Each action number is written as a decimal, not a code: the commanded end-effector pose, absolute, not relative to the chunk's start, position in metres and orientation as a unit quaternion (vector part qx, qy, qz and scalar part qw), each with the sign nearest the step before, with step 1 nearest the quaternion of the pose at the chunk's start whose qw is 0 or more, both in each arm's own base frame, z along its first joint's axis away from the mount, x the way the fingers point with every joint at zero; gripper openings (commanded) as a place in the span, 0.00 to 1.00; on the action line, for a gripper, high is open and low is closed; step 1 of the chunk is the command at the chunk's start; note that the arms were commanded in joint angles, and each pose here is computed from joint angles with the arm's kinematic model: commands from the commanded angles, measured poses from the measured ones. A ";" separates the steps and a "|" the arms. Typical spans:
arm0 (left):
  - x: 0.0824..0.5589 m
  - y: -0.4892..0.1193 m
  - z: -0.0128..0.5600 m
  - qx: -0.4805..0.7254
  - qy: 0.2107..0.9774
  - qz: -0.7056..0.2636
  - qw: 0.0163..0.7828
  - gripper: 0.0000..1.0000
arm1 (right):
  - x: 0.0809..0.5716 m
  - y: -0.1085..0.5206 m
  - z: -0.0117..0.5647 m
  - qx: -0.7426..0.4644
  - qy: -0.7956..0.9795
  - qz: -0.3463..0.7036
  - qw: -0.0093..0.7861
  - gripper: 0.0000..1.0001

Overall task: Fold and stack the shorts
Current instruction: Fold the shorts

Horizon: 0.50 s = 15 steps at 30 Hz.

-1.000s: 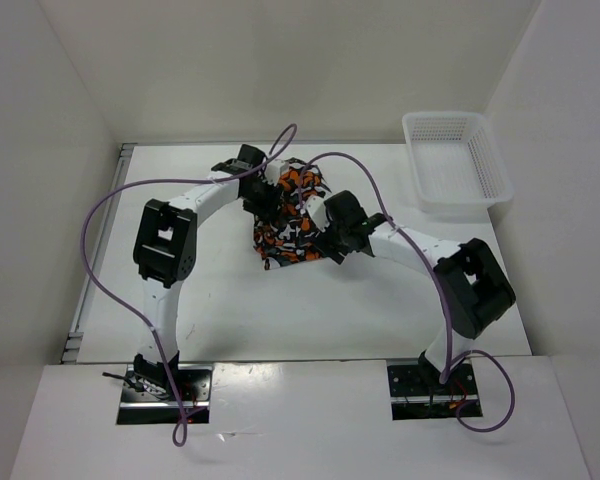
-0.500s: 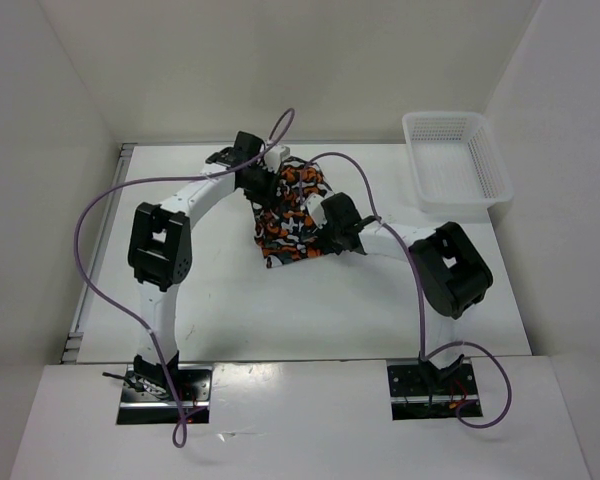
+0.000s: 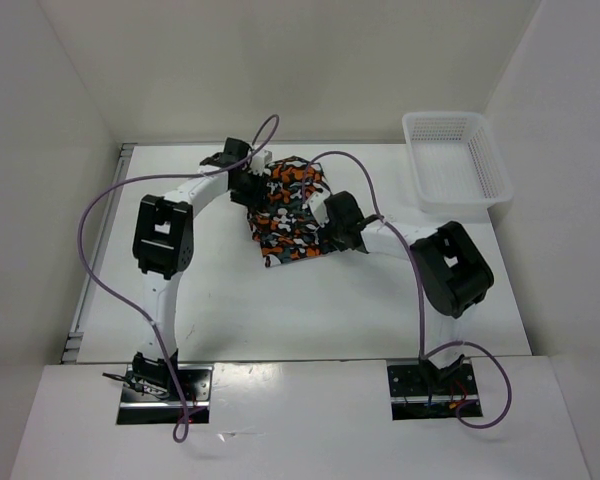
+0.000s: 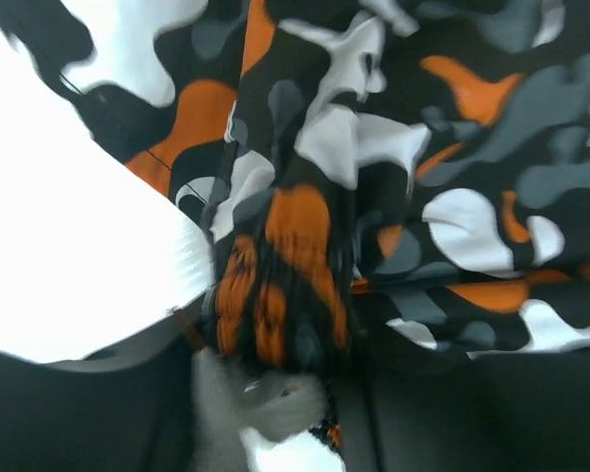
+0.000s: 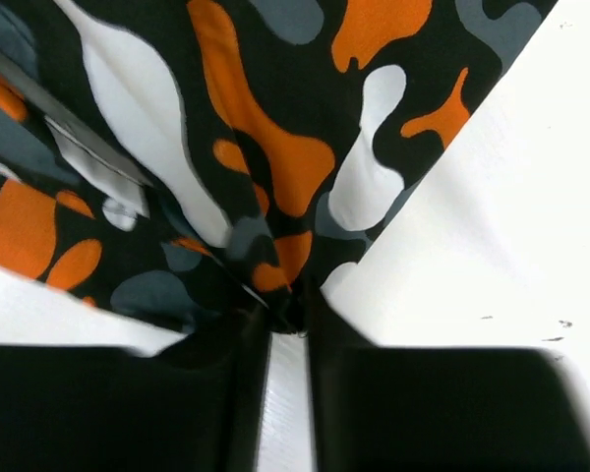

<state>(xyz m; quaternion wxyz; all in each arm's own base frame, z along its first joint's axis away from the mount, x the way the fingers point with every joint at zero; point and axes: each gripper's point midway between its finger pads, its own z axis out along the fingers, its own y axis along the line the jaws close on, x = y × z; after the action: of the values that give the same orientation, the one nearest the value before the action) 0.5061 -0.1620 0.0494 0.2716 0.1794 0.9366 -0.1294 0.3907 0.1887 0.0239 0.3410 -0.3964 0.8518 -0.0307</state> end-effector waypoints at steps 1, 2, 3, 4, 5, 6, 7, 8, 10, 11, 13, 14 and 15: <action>0.515 -0.153 0.042 0.173 0.938 -0.114 0.278 0.52 | 0.383 0.187 0.050 -0.396 0.848 -0.027 0.350 0.24; 0.515 -0.153 0.042 0.173 0.938 -0.114 0.278 0.54 | 0.384 0.190 0.058 -0.397 0.846 -0.020 0.355 0.36; 0.514 -0.151 0.045 0.172 0.939 -0.110 0.277 0.62 | 0.386 0.200 0.070 -0.403 0.841 0.000 0.362 0.49; 0.515 -0.151 0.052 0.172 0.937 -0.110 0.283 0.68 | 0.381 0.201 0.083 -0.407 0.839 0.011 0.361 0.53; 0.516 -0.151 0.060 0.172 0.935 -0.110 0.291 0.74 | 0.379 0.208 0.094 -0.412 0.833 0.031 0.368 0.60; 0.522 -0.147 0.083 0.168 0.927 -0.110 0.317 0.87 | 0.379 0.212 0.109 -0.414 0.828 0.040 0.376 0.63; 0.519 -0.146 0.089 0.168 0.926 -0.110 0.321 0.91 | 0.378 0.216 0.128 -0.414 0.820 0.051 0.392 0.65; 0.521 -0.141 0.111 0.164 0.918 -0.109 0.343 0.99 | 0.376 0.223 0.143 -0.418 0.811 0.069 0.404 0.69; 0.521 -0.142 0.134 0.167 0.909 -0.114 0.364 0.99 | 0.368 0.224 0.166 -0.432 0.795 0.082 0.417 0.71; 0.519 -0.144 0.155 0.169 0.901 -0.119 0.381 0.99 | 0.363 0.230 0.178 -0.437 0.785 0.100 0.427 0.71; 0.508 -0.144 0.180 0.173 0.894 -0.127 0.393 0.99 | 0.358 0.234 0.209 -0.444 0.759 0.115 0.462 0.71; 0.504 -0.146 0.189 0.176 0.891 -0.133 0.398 0.99 | 0.359 0.231 0.213 -0.434 0.758 0.122 0.472 0.67; 0.491 -0.157 0.188 0.188 0.890 -0.152 0.386 0.99 | 0.360 0.233 0.218 -0.425 0.754 0.126 0.484 0.62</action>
<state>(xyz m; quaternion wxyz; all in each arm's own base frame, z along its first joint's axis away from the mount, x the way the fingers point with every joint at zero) 0.5092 -0.1420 0.1339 0.3485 0.1662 0.9149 -0.1180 0.3664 0.2226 0.1778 0.4422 -0.4253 0.7849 0.0869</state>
